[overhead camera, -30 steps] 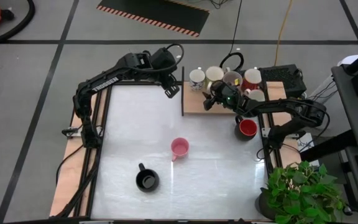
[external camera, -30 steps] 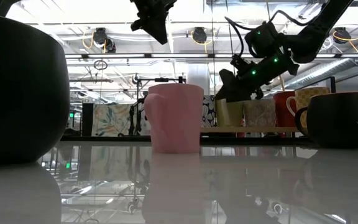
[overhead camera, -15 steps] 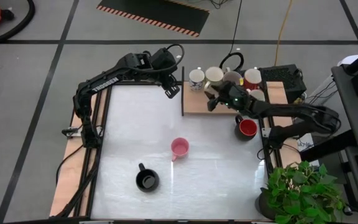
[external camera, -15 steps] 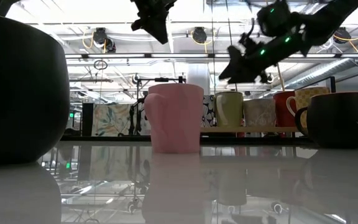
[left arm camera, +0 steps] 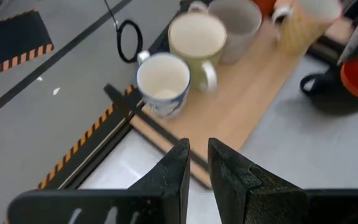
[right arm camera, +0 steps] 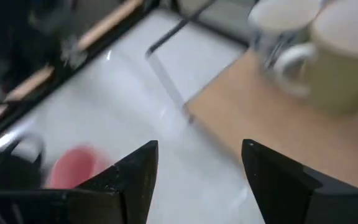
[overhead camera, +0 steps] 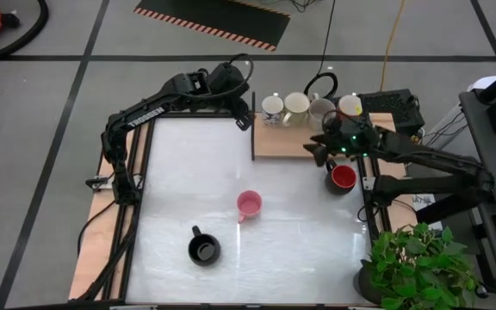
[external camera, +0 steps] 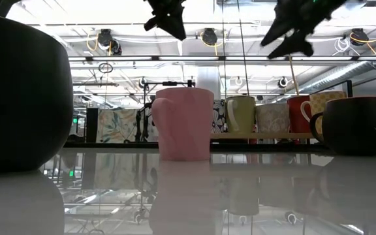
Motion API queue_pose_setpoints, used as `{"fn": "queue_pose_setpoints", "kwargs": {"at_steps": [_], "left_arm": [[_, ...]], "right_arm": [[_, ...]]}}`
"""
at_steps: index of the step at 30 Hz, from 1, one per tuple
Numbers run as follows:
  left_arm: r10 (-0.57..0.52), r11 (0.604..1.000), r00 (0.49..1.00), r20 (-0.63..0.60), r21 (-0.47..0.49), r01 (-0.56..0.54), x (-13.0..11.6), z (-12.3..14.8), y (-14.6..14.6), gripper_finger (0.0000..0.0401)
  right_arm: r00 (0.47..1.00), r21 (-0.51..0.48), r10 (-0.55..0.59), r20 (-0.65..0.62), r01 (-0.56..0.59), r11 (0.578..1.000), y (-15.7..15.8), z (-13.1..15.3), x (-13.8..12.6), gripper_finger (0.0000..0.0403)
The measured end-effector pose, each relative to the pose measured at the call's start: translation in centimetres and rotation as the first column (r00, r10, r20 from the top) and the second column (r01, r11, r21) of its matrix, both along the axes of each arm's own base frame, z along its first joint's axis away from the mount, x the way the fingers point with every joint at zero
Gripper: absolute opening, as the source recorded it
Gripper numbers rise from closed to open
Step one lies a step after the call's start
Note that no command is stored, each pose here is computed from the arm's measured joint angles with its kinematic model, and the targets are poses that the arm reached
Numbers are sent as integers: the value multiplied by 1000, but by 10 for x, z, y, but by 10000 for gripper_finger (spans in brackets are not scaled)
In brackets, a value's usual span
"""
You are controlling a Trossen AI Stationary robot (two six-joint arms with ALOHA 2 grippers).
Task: Place coffee mugs
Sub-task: Put the top black mug on the shelf
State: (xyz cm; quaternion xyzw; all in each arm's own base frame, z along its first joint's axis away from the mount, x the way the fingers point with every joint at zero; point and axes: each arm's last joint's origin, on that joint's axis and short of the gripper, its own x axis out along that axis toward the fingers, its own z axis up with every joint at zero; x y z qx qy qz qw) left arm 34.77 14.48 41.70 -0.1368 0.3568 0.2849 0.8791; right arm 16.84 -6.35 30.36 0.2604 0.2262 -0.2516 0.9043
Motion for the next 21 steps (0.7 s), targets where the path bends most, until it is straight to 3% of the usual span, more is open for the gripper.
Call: {"fn": "queue_pose_setpoints", "kwargs": {"at_steps": [4, 8, 11, 17, 21], "left_arm": [[-1, 1000, 998, 63, 19, -1, 5, 4, -1, 63], [-13, 999, 995, 96, 35, 10, 9, 6, -3, 63], [-22, 999, 997, 77, 32, 20, 12, 0, -5, 63], [-55, 998, 997, -44, -13, 55, 16, -27, -15, 63], [-101, 993, 988, -119, -65, 94, 16, -41, -25, 63]], "right_arm": [[987, 81, 104, -119, -95, 992, 12, 27, -2, 224], [954, 71, 195, -229, -184, 980, 20, 40, 0, 224], [910, 62, 264, -321, -258, 964, 24, 35, 4, 224], [772, 162, 351, -531, -314, 936, 33, 16, 2, 224], [662, 272, 354, -661, -229, 935, 38, 7, -12, 224]]}}
